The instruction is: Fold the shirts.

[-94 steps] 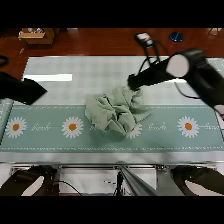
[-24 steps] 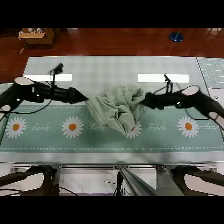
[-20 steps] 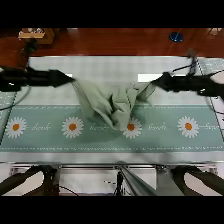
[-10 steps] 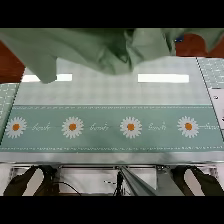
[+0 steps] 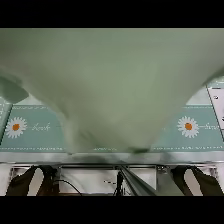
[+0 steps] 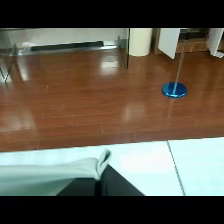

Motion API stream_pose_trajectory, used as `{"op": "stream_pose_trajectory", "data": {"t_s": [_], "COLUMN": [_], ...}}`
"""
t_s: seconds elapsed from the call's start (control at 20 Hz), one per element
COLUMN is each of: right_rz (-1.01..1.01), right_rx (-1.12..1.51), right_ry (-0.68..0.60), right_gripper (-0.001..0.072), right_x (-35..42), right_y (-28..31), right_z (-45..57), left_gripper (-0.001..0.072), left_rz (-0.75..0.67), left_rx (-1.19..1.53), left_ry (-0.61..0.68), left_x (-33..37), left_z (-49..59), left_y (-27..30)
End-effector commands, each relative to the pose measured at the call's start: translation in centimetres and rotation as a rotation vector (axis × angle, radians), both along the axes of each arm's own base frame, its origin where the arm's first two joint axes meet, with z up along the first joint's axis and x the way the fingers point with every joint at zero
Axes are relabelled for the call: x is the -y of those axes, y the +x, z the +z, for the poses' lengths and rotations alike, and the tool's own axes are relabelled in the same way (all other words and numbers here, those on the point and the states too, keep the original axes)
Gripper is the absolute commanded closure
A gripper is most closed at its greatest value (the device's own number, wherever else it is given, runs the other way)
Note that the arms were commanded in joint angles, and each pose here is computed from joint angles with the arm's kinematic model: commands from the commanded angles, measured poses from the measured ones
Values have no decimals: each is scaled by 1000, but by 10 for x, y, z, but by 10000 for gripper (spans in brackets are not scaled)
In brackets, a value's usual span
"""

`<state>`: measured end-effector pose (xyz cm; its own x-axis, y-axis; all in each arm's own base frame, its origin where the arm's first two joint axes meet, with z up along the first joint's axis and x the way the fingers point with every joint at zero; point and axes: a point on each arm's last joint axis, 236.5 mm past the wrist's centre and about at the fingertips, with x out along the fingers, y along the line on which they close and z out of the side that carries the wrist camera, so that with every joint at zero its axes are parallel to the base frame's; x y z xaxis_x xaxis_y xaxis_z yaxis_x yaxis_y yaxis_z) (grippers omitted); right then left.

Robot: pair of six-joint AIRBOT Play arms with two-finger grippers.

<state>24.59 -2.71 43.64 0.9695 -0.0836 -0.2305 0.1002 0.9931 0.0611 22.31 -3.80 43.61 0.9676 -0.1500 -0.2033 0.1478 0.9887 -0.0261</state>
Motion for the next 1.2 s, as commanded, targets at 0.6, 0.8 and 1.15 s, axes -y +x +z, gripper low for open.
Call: {"op": "stream_pose_trajectory", "data": {"t_s": [0.6,0.8,1.15], "right_rz": [158,350,425], "right_rx": [160,-25,-424], "right_ry": [138,418,416], "right_gripper": [693,693,693], "right_x": [-35,-41,-105], "right_y": [20,129,273], "right_z": [58,-1,-186], "left_gripper": [687,688,688], "left_rz": [-38,-54,-188], "left_rx": [87,-153,-535], "left_ry": [17,-83,-314], "left_x": [36,10,-8], "left_z": [26,-35,-175], "left_y": [-60,4,105]}}
